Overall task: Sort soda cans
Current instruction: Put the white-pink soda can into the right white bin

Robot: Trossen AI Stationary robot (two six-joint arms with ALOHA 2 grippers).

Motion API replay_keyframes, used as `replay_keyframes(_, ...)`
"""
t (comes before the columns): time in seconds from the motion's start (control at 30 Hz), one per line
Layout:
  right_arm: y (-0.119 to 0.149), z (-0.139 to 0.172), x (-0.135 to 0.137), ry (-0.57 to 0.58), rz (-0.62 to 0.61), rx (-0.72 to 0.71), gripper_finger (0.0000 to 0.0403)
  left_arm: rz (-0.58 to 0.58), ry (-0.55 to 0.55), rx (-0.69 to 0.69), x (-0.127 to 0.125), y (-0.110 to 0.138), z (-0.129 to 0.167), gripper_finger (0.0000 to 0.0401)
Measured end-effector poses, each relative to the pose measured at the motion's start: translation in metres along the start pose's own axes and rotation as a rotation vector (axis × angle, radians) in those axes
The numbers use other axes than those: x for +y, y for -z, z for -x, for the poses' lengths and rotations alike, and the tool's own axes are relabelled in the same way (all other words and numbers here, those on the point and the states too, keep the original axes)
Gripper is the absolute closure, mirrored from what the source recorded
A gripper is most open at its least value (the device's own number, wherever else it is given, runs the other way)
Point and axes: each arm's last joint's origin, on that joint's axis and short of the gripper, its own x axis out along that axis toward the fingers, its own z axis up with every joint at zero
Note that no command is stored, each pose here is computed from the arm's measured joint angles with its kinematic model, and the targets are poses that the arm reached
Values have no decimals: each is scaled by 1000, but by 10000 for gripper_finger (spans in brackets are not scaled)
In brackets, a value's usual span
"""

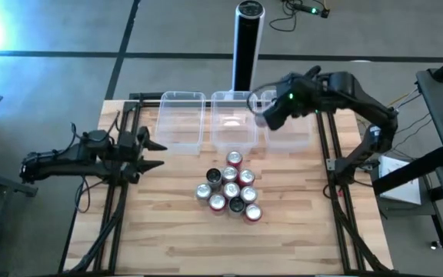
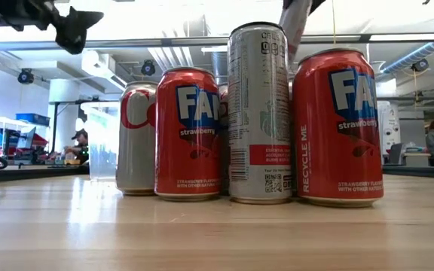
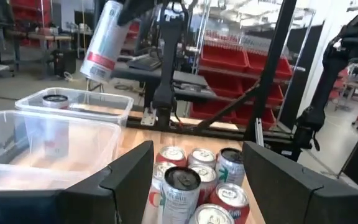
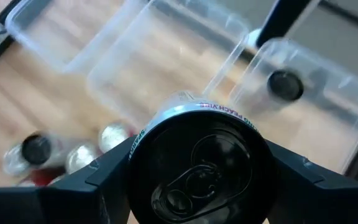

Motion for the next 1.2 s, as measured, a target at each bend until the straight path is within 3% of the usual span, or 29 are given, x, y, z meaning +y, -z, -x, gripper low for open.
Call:
replay_keyframes(0.3, -5, -29, -46, 43, 73, 146, 147, -12, 23, -125, 3, 28, 10, 171)
replay_keyframes(0.57, 10, -62, -64, 117, 97, 283, 147, -25, 36, -194, 6, 51, 17, 171)
replay_keyframes(0.63, 15, -71, -70, 156, 124, 317, 148, -21, 34, -178, 7, 56, 15, 171)
replay_keyframes(0.77, 22, -87, -77, 167, 315, 370, 145, -15, 29, -148, 9, 67, 12, 171)
replay_keyframes(0.9, 21, -108, -86, 167, 425, 347, 147, -2, 30, -155, 10, 73, 11, 171)
replay_keyframes(1.03, 16, -126, -97, 162, 467, 289, 148, 56, 21, -105, 13, 85, 8, 171)
replay_keyframes(1.2, 28, -145, -110, 143, 488, 384, 145, 147, 4, -35, 14, 90, 6, 171)
